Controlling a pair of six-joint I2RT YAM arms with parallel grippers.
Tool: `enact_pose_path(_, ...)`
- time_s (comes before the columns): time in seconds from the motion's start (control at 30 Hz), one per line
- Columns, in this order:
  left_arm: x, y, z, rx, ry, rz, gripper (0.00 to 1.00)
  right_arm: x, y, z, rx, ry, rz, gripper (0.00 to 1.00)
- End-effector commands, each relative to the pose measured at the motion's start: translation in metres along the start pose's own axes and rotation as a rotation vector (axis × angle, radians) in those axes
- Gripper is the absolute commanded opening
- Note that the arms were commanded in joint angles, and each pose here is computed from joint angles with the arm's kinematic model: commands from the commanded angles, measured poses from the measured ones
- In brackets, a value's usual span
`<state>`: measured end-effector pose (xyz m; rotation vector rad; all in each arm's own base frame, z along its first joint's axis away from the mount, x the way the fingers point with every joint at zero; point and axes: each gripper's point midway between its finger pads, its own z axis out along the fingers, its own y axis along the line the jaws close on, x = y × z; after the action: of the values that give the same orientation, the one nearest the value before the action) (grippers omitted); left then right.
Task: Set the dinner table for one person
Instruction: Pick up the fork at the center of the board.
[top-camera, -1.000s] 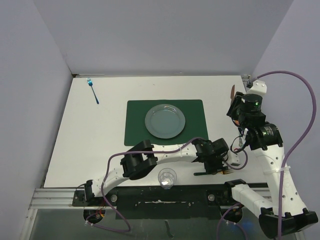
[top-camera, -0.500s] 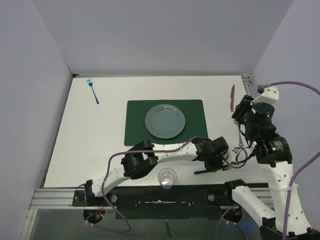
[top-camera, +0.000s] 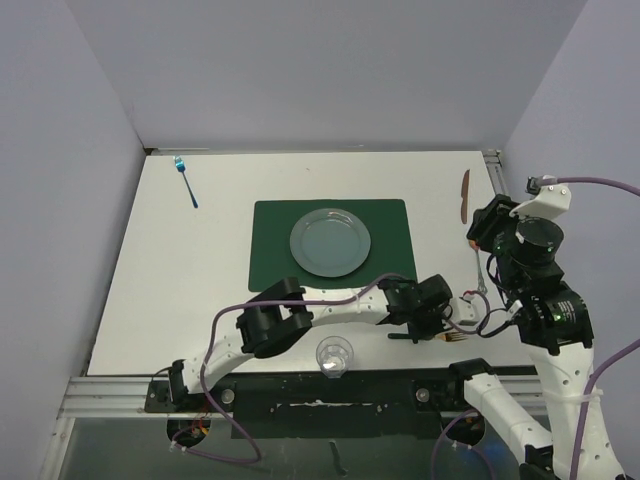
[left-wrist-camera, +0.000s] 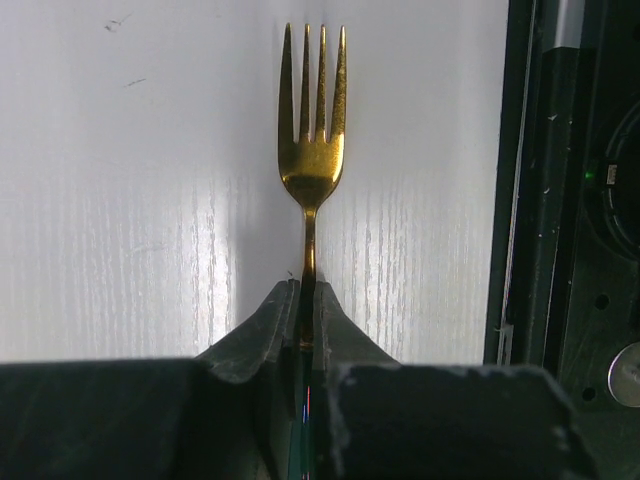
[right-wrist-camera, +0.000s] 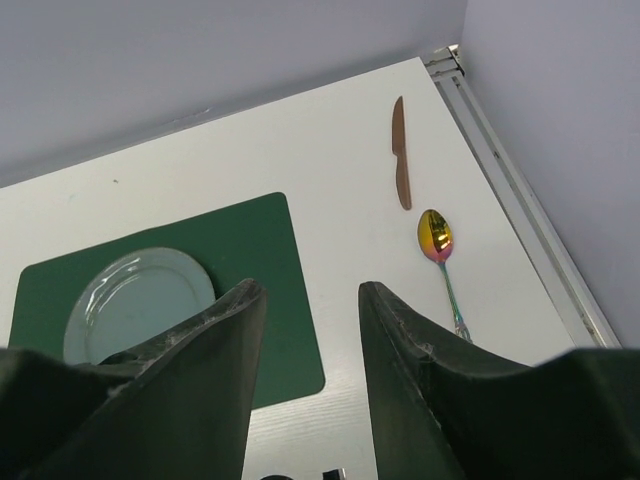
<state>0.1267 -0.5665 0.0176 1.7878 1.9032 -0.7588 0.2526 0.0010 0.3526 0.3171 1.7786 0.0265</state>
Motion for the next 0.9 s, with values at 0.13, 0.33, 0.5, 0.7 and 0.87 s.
enact_pose_path(0.13, 0.048, 0.061, -0.011, -0.254, 0.038, -0.155, 0.0, -0.005, -0.002, 0.008, 0.023, -0.033, 0.011, 0.43)
enact_pose_path(0.33, 0.029, 0.105, -0.048, -0.412, -0.039, -0.275, 0.0, -0.005, -0.007, 0.012, 0.054, -0.04, 0.005, 0.44)
enact_pose_path(0.5, 0.014, 0.13, -0.078, -0.537, -0.088, -0.335, 0.0, -0.001, -0.008, 0.015, 0.064, -0.035, 0.008, 0.44)
enact_pose_path(0.7, -0.007, 0.144, -0.114, -0.622, -0.16, -0.381, 0.0, -0.005, -0.01, 0.015, 0.08, -0.05, 0.009, 0.44)
enact_pose_path(0.87, -0.026, 0.148, -0.149, -0.678, -0.243, -0.389, 0.0, -0.001, -0.01, 0.02, 0.088, -0.036, 0.0, 0.45)
